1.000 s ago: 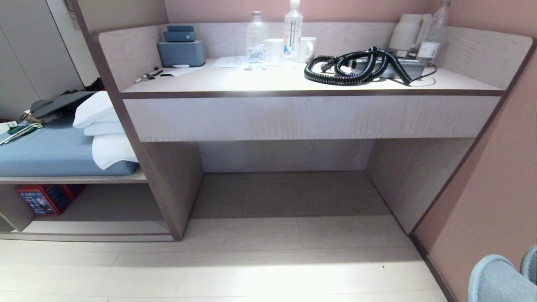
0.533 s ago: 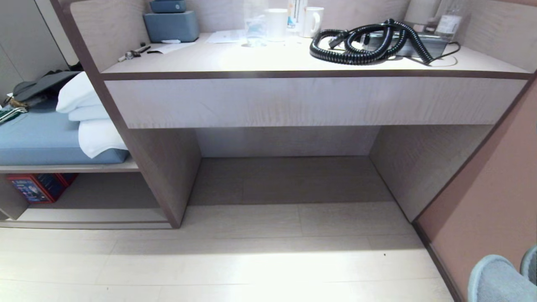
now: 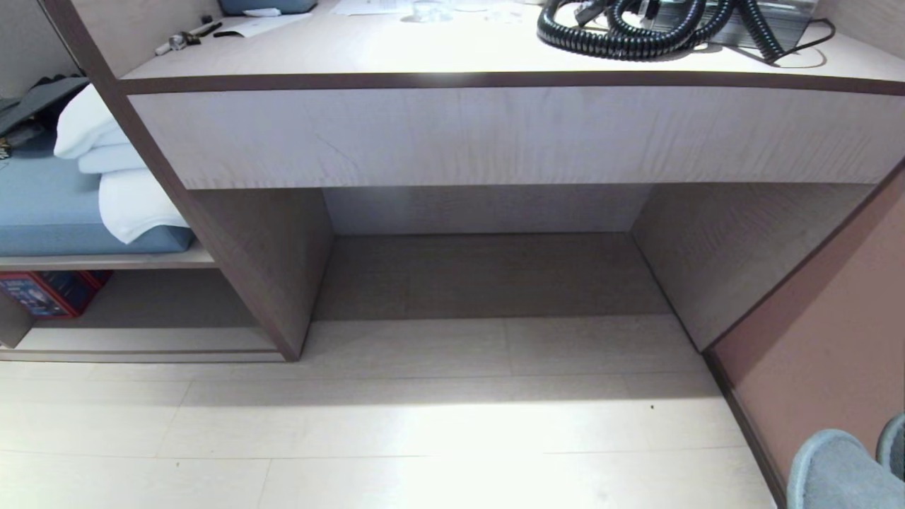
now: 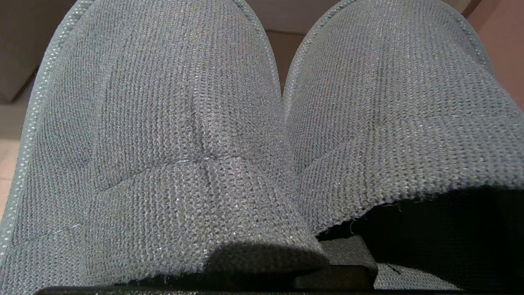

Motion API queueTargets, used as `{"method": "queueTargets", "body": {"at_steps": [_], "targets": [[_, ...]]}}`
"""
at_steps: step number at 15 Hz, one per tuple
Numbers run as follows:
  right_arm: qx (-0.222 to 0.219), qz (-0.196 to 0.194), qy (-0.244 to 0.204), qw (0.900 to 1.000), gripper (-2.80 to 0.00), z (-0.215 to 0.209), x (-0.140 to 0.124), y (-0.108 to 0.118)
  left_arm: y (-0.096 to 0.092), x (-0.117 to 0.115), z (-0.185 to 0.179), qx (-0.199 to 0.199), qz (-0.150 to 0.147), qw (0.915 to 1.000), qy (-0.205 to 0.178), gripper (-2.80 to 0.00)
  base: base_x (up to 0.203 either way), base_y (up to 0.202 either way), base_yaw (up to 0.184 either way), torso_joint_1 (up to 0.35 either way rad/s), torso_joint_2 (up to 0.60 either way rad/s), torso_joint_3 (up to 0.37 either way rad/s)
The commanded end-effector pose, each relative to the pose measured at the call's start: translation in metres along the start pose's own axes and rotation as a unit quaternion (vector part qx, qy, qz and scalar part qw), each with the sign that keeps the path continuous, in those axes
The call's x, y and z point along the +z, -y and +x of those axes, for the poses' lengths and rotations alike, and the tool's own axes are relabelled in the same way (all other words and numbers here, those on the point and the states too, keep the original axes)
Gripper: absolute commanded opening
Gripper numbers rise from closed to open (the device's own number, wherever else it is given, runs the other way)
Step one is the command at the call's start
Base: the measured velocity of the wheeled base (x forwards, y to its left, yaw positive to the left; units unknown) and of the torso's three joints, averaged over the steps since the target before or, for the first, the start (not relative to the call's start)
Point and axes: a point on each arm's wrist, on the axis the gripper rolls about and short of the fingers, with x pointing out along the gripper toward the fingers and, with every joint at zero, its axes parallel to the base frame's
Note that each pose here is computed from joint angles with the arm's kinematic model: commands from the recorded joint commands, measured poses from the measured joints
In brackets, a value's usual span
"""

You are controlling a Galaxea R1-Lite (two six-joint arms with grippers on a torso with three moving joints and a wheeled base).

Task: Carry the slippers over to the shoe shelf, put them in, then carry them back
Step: Place the slippers on the floor

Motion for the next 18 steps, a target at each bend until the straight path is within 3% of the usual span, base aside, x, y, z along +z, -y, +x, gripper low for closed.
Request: {"method": "queueTargets", "body": {"at_steps": [1,18], "targets": [[0.000,0.000,0.000,1.000,-2.80,0.0001,0.0001,0.0000,0.0000,0.0001,0.0001,0.000,0.000,1.0000,0.000,-2.80,0.000,0.000,0.000,0.003,0.00,-0.204],[0.000,0.000,0.000,1.000,-2.80,0.0000,0.0002,0.0000,0.0000,0.0001,0.0001,0.000,-0.001,1.0000,0.000,-2.80,0.000,0.000,0.000,0.003,0.00,-0.198]]}}
